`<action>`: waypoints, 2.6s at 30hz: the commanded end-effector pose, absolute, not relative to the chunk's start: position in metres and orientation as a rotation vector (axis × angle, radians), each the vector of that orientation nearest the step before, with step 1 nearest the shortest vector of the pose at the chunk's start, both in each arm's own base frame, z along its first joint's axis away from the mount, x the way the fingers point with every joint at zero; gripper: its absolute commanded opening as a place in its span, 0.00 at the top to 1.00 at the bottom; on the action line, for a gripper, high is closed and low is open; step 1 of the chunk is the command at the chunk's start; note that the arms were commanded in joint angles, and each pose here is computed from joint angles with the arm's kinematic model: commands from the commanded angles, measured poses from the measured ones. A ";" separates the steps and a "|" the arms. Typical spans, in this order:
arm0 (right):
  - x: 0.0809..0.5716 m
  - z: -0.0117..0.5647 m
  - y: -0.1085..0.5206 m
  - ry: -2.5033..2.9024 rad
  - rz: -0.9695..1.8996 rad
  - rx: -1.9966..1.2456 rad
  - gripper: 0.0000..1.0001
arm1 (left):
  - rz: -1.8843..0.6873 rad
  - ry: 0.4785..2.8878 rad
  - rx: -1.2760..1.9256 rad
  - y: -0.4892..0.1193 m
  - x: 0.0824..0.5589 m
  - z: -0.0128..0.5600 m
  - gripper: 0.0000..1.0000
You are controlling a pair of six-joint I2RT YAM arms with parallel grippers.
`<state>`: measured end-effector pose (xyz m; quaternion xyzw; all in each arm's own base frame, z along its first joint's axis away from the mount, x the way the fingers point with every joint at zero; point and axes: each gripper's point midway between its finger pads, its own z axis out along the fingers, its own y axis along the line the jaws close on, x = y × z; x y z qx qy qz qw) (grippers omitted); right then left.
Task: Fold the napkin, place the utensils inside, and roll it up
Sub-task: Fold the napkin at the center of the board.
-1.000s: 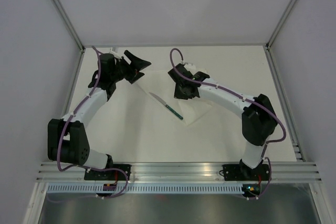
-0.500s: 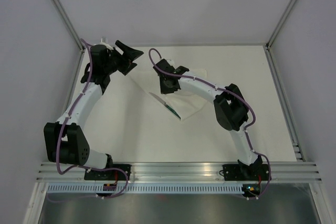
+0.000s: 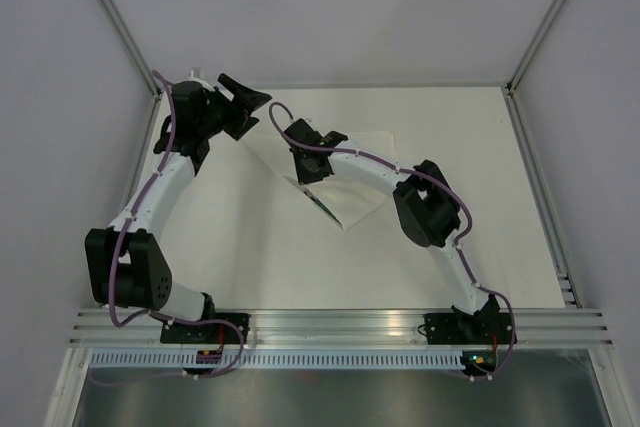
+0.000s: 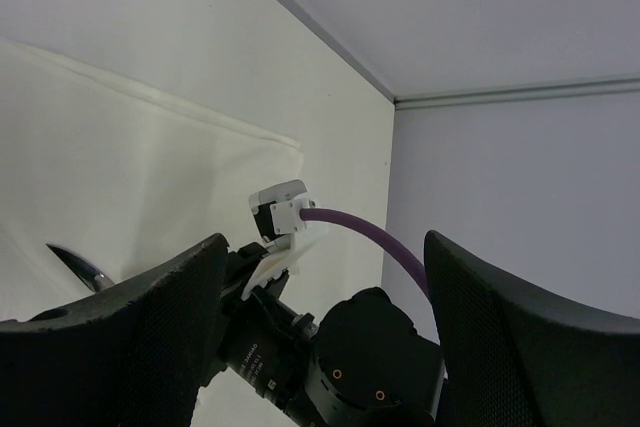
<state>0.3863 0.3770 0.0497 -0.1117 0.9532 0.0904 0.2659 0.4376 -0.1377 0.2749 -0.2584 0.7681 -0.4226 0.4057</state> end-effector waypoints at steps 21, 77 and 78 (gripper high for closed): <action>0.387 0.056 0.413 2.514 0.322 -0.447 0.75 | -1.031 1.932 -0.604 -0.133 0.449 0.283 0.16; 0.420 0.077 0.434 2.360 0.467 -0.401 0.78 | -0.954 1.923 -0.878 -0.077 0.492 0.218 0.13; 0.419 0.077 0.431 2.362 0.464 -0.395 0.78 | -0.955 1.922 -0.875 -0.076 0.494 0.218 0.13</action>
